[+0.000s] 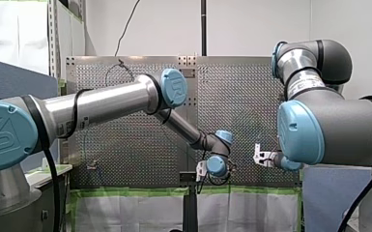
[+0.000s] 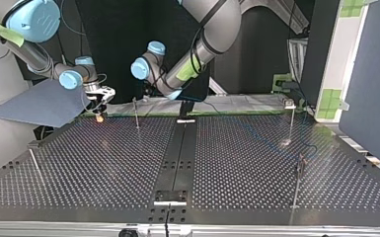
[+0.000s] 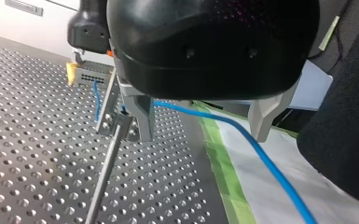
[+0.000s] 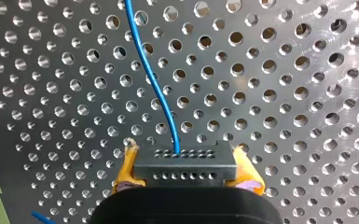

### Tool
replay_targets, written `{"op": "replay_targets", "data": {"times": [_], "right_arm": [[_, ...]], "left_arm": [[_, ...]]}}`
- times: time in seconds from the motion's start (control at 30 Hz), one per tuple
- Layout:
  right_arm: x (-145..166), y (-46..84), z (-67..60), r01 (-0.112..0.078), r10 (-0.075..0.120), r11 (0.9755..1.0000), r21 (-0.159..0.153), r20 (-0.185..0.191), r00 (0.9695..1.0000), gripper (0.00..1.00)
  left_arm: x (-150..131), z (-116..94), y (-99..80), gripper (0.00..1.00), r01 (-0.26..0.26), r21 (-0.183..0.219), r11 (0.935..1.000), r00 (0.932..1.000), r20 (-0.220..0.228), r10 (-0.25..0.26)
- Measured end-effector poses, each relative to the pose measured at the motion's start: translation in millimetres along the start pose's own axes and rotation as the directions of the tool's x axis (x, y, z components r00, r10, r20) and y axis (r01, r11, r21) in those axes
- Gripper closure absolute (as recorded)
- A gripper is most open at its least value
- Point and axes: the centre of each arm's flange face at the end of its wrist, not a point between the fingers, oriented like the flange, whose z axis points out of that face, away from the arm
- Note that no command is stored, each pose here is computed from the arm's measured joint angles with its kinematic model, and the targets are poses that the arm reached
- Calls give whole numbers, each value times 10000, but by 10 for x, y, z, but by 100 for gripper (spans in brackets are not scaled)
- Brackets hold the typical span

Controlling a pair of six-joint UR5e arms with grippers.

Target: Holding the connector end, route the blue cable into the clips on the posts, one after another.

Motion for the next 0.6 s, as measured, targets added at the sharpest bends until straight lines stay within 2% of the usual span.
{"op": "replay_targets", "data": {"times": [0.4, 0.6], "right_arm": [[-12, -6, -1, -19, 19, 10000, 8, 19, 10000, 100], [-16, -8, -1, -18, 18, 10000, 10, 17, 10000, 100]], "left_arm": [[-48, -114, -138, 0, 186, 127, 9997, 9993, 326, -190], [-65, -190, -167, 0, 386, 145, 9991, 9972, 642, -395]]}}
